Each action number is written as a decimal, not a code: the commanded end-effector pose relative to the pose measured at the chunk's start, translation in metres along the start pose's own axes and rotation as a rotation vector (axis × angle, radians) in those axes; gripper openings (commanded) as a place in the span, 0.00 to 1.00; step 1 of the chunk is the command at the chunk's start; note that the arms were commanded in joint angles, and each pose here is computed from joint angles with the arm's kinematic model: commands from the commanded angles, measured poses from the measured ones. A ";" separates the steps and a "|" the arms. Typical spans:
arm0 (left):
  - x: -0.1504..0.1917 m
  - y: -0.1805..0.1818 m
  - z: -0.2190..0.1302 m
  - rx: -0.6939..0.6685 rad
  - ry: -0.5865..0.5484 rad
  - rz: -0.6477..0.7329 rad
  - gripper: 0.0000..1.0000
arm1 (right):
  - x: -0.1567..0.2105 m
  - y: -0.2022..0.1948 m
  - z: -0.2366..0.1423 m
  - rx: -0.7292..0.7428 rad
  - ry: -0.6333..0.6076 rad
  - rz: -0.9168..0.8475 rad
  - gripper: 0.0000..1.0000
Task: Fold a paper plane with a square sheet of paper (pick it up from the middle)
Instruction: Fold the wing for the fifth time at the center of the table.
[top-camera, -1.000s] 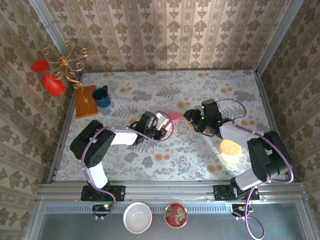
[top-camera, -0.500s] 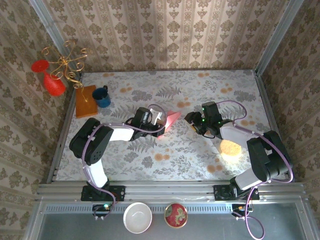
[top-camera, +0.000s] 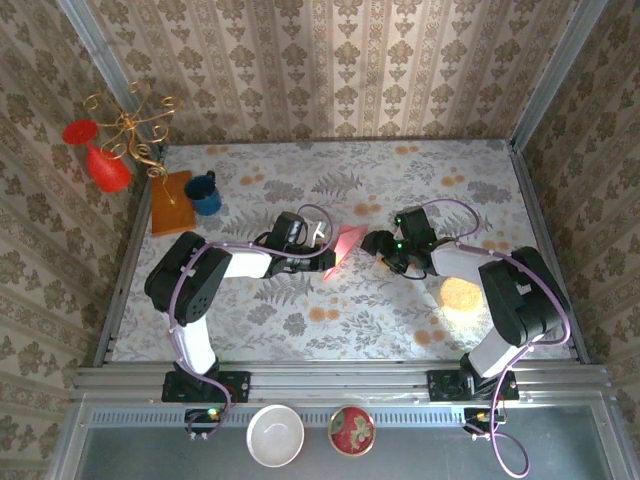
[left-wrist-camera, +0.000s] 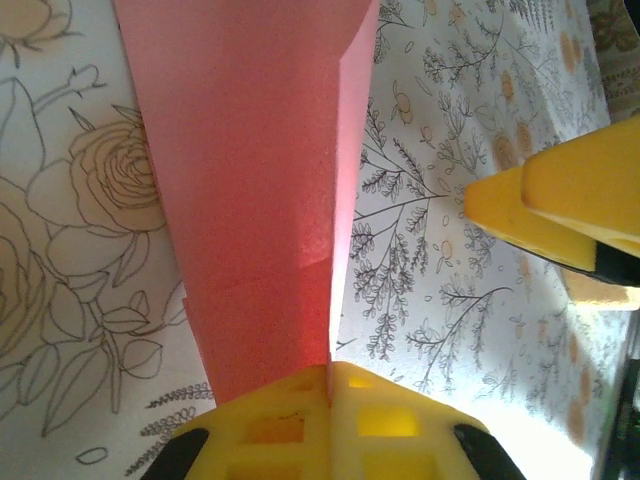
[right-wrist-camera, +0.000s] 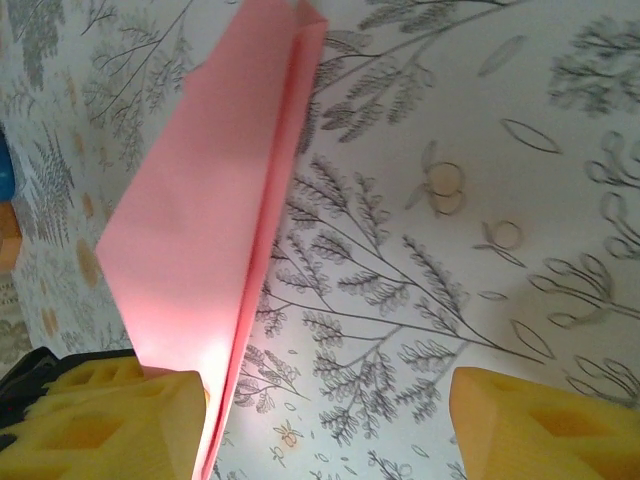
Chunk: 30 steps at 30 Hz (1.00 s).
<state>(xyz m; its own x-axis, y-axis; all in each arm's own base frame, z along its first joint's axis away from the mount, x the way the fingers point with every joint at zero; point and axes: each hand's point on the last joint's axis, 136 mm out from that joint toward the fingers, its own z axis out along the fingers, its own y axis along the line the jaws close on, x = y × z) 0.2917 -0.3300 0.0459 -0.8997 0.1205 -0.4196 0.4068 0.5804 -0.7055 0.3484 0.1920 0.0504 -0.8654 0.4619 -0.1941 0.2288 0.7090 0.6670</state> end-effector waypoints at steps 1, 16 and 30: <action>0.002 -0.004 0.004 0.037 0.018 -0.082 0.05 | 0.000 0.016 0.006 -0.030 0.030 -0.118 0.68; 0.019 0.007 0.015 0.025 0.047 -0.132 0.08 | 0.014 0.020 0.030 0.026 0.134 -0.203 0.68; 0.017 0.011 0.014 0.039 0.008 -0.154 0.07 | 0.016 0.019 0.038 0.050 0.151 -0.232 0.61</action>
<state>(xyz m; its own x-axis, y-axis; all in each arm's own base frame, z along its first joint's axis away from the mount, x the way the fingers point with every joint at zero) 0.2847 -0.3361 0.0295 -0.9457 0.0570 -0.3200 0.2949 0.5640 -0.7713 0.3563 0.2302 0.0345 -0.9457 0.2321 -0.2275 0.0544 0.8031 0.5934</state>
